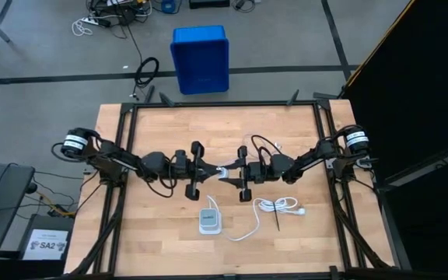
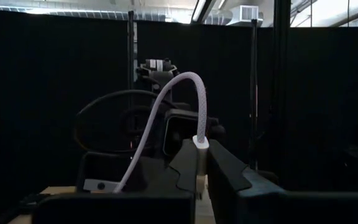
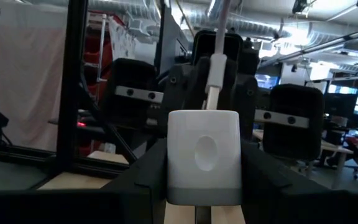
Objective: Insert USB
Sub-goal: Insert the white charger cable into the white charger adapter
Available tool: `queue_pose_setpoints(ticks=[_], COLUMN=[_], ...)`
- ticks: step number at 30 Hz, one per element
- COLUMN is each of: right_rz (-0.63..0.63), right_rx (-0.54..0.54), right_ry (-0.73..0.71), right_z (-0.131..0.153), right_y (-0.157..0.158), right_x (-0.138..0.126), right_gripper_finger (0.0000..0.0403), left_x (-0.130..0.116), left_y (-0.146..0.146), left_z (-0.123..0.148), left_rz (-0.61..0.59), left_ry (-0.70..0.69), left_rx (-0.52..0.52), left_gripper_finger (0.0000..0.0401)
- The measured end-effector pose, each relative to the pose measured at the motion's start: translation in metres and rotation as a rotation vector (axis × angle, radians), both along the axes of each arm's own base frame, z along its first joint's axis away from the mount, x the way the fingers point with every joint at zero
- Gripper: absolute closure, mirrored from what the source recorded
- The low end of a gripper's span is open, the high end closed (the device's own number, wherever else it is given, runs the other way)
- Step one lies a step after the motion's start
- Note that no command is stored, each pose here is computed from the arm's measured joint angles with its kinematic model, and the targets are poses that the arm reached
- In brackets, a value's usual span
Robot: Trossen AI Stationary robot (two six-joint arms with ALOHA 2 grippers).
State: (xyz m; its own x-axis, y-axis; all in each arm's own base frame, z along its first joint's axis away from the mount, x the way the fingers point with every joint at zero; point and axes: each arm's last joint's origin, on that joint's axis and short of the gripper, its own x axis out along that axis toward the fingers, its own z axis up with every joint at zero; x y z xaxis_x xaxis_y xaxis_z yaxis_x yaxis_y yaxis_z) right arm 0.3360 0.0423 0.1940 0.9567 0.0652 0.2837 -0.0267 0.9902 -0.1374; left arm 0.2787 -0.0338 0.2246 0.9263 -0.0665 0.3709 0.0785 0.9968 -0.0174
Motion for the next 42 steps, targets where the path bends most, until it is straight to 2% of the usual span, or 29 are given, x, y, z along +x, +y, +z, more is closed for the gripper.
queue_pose_setpoints(ticks=[17, 42], right_rz=[0.002, -0.018], right_rx=[0.003, -0.001], right_ry=[-0.010, -0.012], right_z=[0.0009, 0.0006], right_y=[0.0001, 0.0038], right_x=[-0.0004, -0.0011], right_gripper_finger=[0.0290, 0.0290], left_x=[0.0000, -0.0042], left_y=[0.0000, 0.0012], left_z=[-0.0004, -0.0078], left_rz=[0.007, 0.037], left_ry=[0.003, 0.036], left_rx=[0.017, -0.016], left_gripper_finger=[0.0401, 0.0401])
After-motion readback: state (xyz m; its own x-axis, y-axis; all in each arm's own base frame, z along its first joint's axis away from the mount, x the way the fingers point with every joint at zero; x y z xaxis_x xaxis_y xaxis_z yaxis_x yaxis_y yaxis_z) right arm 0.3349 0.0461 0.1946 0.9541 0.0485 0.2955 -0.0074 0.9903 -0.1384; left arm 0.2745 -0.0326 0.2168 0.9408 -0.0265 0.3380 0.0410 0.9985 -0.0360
